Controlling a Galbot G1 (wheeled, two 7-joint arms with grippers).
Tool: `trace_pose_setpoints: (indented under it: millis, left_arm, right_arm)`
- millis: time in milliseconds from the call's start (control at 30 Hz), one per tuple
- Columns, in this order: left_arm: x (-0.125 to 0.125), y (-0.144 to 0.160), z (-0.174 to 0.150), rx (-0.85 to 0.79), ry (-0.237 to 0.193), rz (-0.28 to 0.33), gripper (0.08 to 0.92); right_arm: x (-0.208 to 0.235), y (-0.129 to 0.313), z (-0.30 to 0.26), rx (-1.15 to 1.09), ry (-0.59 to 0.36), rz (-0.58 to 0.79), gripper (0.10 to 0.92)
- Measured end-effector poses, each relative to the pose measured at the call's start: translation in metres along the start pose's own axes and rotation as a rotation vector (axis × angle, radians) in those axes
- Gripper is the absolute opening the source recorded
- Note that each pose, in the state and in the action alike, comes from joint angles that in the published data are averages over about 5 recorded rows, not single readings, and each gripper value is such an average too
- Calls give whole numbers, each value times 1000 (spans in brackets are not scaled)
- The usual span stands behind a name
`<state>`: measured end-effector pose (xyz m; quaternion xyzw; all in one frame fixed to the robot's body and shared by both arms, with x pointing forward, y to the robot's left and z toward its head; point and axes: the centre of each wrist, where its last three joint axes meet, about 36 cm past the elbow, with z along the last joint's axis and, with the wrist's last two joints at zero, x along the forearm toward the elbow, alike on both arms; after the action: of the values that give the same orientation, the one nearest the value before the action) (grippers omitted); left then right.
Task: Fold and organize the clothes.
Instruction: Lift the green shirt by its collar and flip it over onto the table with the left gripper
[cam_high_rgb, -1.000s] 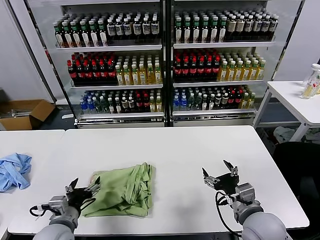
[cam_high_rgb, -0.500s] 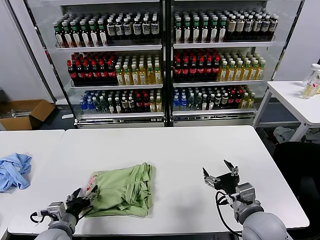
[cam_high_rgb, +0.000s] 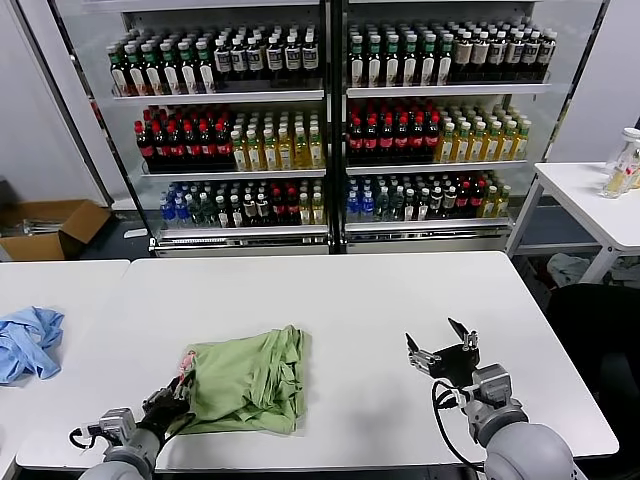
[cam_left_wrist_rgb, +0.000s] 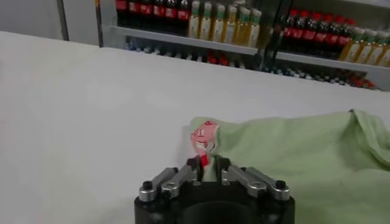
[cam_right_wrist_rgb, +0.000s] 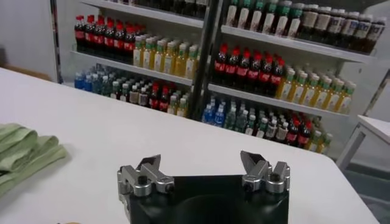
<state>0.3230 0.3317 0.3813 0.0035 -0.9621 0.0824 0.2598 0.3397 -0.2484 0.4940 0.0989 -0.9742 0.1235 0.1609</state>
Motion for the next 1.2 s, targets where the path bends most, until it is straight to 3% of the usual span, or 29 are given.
trace_pose_setpoints:
  millis: [167,400,567,667,767,900,1033,1200]
  left_arm:
    - [24,31,-35,34,-59,-22,104]
    - [69,101,-99,89,-173,-102,102]
    - [90,108,-133,99,-249,-98,102]
    - [93,90,-140,95,-278,-63,102]
    - [87,64,-129,99,-272,-22,102]
    - [62,18,-97,103,-209,41,102]
    - [33,-46,-64,117,-135,152,102]
    - [9,-115,-43,141,-102,256,102]
  right_arm:
    - [1,-1,-2,-1,-5,0,823]
    - [0,-1,-2,-5,-9,1,823]
    - [0,1,-1,-9,-7,1,823]
    - [1,2,-1,-6,-5,0,823]
    - [1,2,-2,0,-7,-1,823]
    - [2,1,-2,6,-8,2,823]
    - [2,2,-2,10,-7,0,823]
    - [2,2,-3,13,-10,-3,823]
